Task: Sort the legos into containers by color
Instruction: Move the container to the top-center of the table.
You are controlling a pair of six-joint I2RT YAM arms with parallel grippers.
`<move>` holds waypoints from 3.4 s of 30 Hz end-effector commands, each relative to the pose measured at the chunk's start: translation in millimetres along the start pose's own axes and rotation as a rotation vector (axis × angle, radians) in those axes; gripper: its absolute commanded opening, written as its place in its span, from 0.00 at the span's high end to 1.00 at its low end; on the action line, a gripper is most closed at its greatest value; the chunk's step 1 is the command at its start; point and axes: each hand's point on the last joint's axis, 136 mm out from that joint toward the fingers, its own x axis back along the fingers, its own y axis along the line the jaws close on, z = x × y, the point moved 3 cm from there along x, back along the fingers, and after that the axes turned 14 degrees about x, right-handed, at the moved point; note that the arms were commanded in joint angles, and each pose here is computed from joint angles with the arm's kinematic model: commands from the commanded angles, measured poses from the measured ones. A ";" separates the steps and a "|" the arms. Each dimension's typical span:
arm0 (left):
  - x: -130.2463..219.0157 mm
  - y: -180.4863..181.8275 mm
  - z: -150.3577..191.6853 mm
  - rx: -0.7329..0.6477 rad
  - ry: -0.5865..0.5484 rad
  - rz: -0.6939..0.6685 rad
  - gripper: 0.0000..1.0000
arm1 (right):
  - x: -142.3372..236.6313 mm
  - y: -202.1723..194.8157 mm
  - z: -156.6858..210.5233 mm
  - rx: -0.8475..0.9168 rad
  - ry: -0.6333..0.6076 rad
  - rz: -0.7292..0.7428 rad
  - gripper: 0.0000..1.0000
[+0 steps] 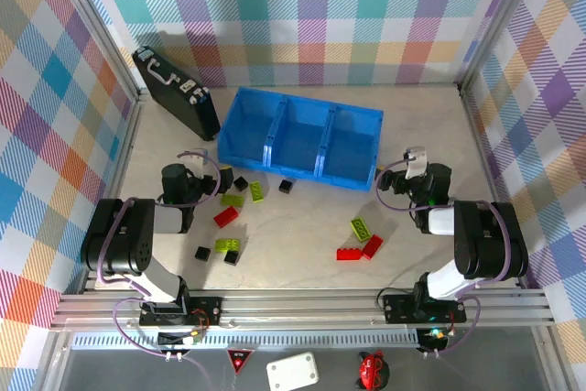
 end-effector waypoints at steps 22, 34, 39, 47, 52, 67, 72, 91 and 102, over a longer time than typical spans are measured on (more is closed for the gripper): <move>2.1 -2.6 -2.6 -0.020 -0.020 0.026 0.00 | -2.7 4.2 -12.0 0.030 -0.042 -0.046 0.01; 2.4 -2.0 -2.8 -0.018 -0.023 0.023 0.00 | -4.7 -14.8 -8.1 -0.028 0.000 0.078 0.01; 2.7 -2.1 -3.0 -0.018 -0.024 0.023 0.00 | -4.6 -15.2 -8.4 -0.026 0.001 0.086 0.01; 10.0 1.5 -18.0 0.011 -0.041 -0.062 0.00 | 8.6 -20.1 -26.0 -0.071 0.073 0.109 0.01; 14.8 2.4 -25.5 0.023 -0.028 -0.141 0.00 | 21.4 -11.0 -37.1 -0.121 0.126 0.085 0.01; 41.0 -20.5 -35.8 0.178 0.197 -0.268 0.00 | 56.1 59.3 -27.4 -0.305 0.357 -0.130 0.11; 51.5 -43.7 -43.1 0.281 0.261 -0.181 0.00 | 54.4 76.5 -9.4 -0.416 0.429 -0.166 0.28; 103.7 -66.6 -23.4 0.466 0.431 -0.179 0.07 | 4.0 81.8 23.0 -0.577 0.553 -0.074 0.72; 114.9 -70.6 8.8 0.415 0.582 -0.266 0.09 | -33.1 50.9 5.5 -0.576 0.557 0.020 0.73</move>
